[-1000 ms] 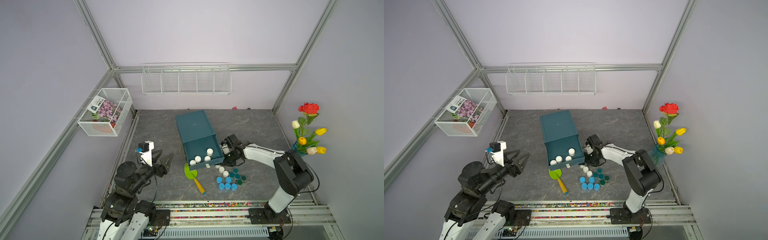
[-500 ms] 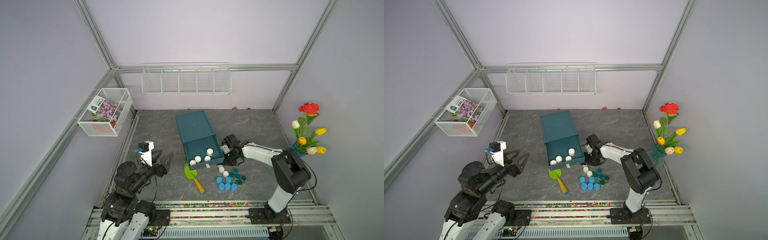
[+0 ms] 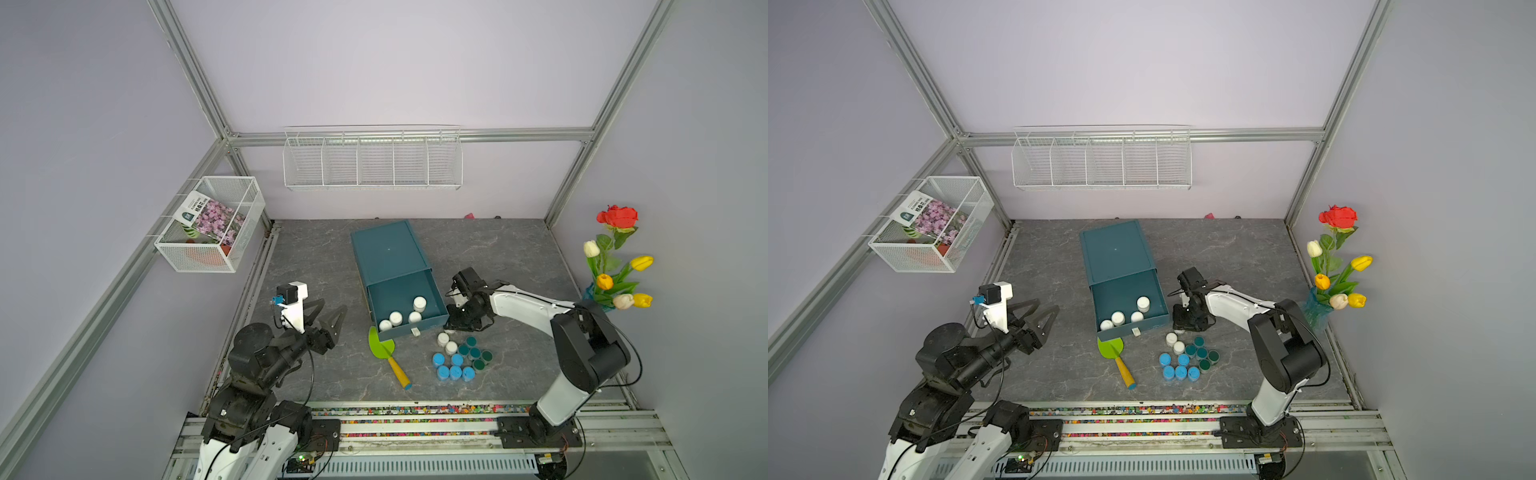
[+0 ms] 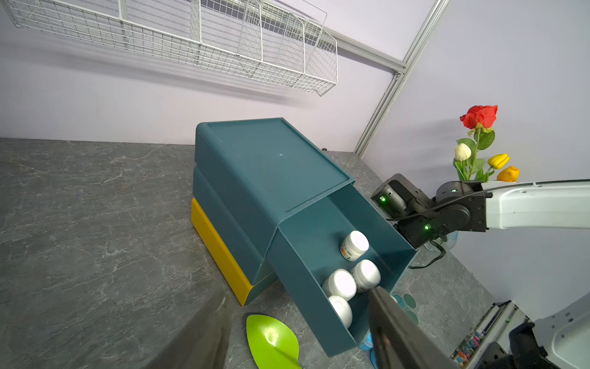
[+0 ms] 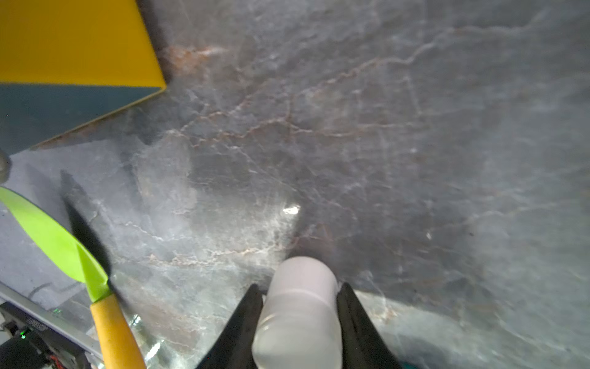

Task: Put the paint cans in the drawer according to color
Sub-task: Pick up the paint can at the center of the board, then place the paint can in the drawer.

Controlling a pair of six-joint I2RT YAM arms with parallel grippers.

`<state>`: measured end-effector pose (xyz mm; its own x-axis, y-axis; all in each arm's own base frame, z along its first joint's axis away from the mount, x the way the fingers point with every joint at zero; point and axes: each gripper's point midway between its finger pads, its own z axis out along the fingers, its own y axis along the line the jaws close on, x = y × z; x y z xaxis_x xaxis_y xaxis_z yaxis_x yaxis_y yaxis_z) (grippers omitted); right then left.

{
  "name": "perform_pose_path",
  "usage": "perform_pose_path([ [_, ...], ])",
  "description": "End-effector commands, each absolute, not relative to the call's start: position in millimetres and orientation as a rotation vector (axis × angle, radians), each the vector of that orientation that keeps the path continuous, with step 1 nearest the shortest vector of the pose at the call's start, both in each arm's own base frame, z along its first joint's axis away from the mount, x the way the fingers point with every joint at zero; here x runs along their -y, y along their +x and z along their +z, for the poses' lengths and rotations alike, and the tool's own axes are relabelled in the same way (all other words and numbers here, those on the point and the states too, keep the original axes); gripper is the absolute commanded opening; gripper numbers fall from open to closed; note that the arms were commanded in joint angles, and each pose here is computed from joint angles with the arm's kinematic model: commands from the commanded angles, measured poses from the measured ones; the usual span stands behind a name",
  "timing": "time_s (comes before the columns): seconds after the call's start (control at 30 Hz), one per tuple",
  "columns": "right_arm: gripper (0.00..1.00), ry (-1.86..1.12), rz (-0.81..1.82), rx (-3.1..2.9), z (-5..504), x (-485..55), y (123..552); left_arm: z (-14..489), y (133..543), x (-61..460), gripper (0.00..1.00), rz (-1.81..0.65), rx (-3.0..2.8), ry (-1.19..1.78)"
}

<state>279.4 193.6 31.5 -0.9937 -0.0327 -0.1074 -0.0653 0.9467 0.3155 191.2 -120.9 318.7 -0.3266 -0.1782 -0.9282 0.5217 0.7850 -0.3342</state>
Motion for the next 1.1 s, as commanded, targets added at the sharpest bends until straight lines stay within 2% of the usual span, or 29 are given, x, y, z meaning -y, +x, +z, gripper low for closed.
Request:
perform_pose_path([
  [0.0, 0.31, -0.047, 0.395, -2.99, 42, -176, 276, 325, 189, 120, 0.71, -0.732, -1.756, 0.255],
  [0.17, 0.21, -0.003, 0.299, -2.919, 78, -160, 280, 324, 189, 120, 0.71, -0.732, -1.757, 0.254],
  [0.33, 0.15, 0.008, 0.283, -2.744, 165, -151, 289, 323, 189, 120, 0.71, -0.731, -1.758, 0.255],
  [0.47, 0.15, -0.093, 0.339, -2.591, 238, -170, 294, 323, 190, 121, 0.71, -0.737, -1.756, 0.257],
  [0.57, 0.15, -0.265, 0.356, -2.511, 273, -210, 292, 323, 190, 121, 0.71, -0.737, -1.757, 0.258],
  [0.67, 0.15, -0.432, 0.39, -2.482, 285, -261, 285, 323, 191, 121, 0.71, -0.736, -1.754, 0.259],
  [0.83, 0.14, -0.646, 0.394, -2.473, 277, -325, 276, 327, 189, 121, 0.71, -0.731, -1.742, 0.262],
  [1.07, 0.13, -0.76, 0.291, -2.512, 245, -344, 283, 330, 189, 120, 0.71, -0.727, -1.733, 0.26],
])
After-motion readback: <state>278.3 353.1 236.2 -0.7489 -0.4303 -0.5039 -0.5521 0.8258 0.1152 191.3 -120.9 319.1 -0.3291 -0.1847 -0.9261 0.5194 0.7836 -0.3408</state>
